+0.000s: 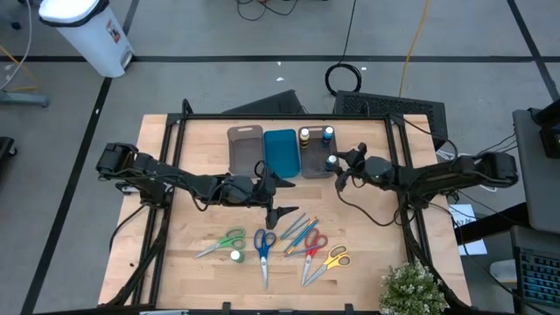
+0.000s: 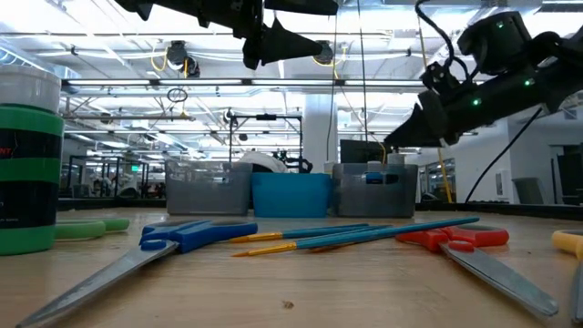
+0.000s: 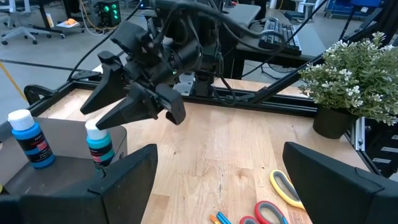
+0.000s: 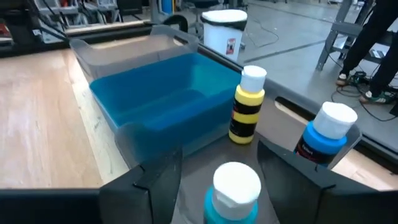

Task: Pick & Place Paint Supplies
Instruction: Adjust the right gray bin slightly on the table

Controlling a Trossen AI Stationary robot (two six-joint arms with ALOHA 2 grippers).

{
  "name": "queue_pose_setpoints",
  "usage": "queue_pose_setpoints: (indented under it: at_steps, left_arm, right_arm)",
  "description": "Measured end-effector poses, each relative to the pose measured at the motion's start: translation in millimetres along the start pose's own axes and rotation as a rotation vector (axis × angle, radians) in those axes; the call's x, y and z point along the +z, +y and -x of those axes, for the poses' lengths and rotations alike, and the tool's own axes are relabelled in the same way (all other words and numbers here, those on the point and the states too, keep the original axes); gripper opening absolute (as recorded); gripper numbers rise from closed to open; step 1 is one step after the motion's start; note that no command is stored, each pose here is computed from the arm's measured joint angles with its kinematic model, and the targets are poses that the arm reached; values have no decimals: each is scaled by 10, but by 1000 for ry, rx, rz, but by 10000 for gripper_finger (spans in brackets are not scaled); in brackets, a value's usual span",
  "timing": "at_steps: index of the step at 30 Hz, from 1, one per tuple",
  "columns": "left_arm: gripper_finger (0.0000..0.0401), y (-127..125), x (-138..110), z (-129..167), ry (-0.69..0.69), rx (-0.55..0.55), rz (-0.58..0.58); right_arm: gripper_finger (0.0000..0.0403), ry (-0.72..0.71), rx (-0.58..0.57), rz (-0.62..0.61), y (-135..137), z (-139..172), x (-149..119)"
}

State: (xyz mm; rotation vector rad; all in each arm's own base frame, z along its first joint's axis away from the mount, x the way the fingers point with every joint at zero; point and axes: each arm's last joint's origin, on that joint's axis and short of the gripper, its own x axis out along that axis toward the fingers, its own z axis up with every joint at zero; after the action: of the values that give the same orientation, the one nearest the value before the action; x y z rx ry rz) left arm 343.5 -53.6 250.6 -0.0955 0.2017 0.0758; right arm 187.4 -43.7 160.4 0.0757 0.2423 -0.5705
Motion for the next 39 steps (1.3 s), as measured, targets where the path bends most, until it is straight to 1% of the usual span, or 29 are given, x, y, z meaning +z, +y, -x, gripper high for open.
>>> queue_pose_setpoints:
  at_steps: [5,16,19,23,28,31,39]
  left_arm:
    - [351,0,-1,-1,0,0,0]
    - [351,0,-1,-1,0,-1,-1]
    - [351,0,-1,-1,0,-1,-1]
    - [351,-1,-1,0,0,-1,-2]
    - [351,-1,-1,-1,0,-1,-2]
    - [351,-1,-1,-1,0,-1,-2]
    - [351,-1,-1,-1,0,-1,-1]
  right_arm:
    - [205,-38,28,15,35,56,59]
    - [201,-110,100,-5,95,241,190]
    - [197,-125,112,-32,86,304,229]
    - [191,-60,105,-61,63,363,294]
    - [173,109,70,-90,39,414,345]
    - [156,172,38,-118,16,415,335]
    - [95,258,-56,-157,-108,389,254]
